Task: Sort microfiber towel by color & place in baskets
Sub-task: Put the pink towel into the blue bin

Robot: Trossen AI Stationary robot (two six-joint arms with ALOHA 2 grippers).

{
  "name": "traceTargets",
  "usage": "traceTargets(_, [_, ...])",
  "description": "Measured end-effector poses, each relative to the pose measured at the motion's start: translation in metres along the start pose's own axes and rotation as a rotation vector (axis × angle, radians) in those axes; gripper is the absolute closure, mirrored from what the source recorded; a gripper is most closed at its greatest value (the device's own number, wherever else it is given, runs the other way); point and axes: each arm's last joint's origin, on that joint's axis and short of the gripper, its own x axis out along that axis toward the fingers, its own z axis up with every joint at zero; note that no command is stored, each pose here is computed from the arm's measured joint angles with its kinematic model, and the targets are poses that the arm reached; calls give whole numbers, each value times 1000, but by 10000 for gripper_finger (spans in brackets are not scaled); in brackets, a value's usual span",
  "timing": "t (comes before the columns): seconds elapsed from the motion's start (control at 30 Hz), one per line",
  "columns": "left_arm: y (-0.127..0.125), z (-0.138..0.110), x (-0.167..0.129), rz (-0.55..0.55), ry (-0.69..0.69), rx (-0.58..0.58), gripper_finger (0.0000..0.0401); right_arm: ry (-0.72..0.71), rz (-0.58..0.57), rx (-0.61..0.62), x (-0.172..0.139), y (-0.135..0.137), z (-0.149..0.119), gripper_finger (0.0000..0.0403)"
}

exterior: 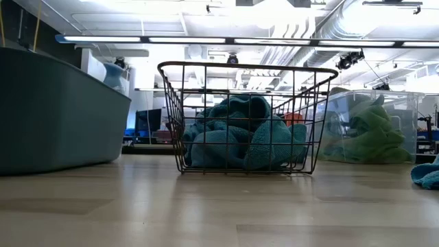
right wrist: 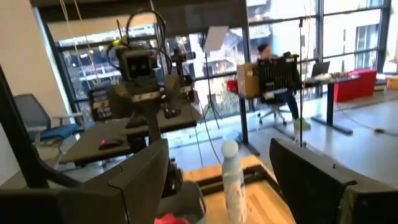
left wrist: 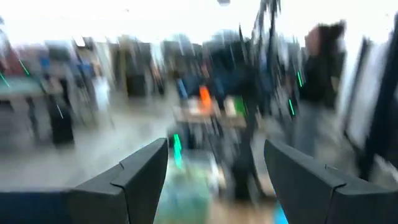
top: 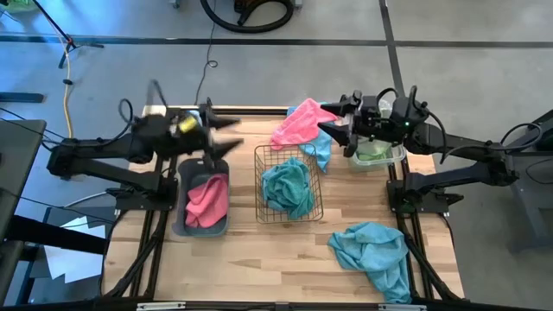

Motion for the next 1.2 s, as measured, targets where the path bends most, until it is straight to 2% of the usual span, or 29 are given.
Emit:
traceTargets(0.07, [7, 11, 2, 32, -113, -6, 148, -24, 3, -1, 0, 0, 2, 126])
traceTargets(0.17, [15, 16, 5, 51, -182, -37, 148, -55, 8, -1, 1, 1, 5, 126])
traceTargets(0.27, [19, 9, 13, 9, -148, -111, 148, -50, 16, 29, 4, 1, 3, 126])
traceTargets(0.33, [18, 3, 21, -70, -111, -148, 148, -27, 35, 63, 6, 1, 0, 126])
traceTargets(0.47, [14, -5, 33, -154, -92, -161, 148, -2, 80, 77, 10, 2, -3, 126])
traceTargets(0.9, [14, -8, 36, -152, -85, -137, 148, 0, 88, 77, 10, 2, -4, 126])
traceTargets(1.0, [15, -10, 39, -87, -82, -175, 148, -1, 88, 77, 10, 2, -4, 126])
traceTargets(1.1, [18, -11, 52, -29, 32, -226, 148, 0, 88, 77, 11, 2, -4, 126])
traceTargets(1.2, [21, -7, 72, 23, 178, -128, 148, 0, 88, 77, 11, 2, -4, 126])
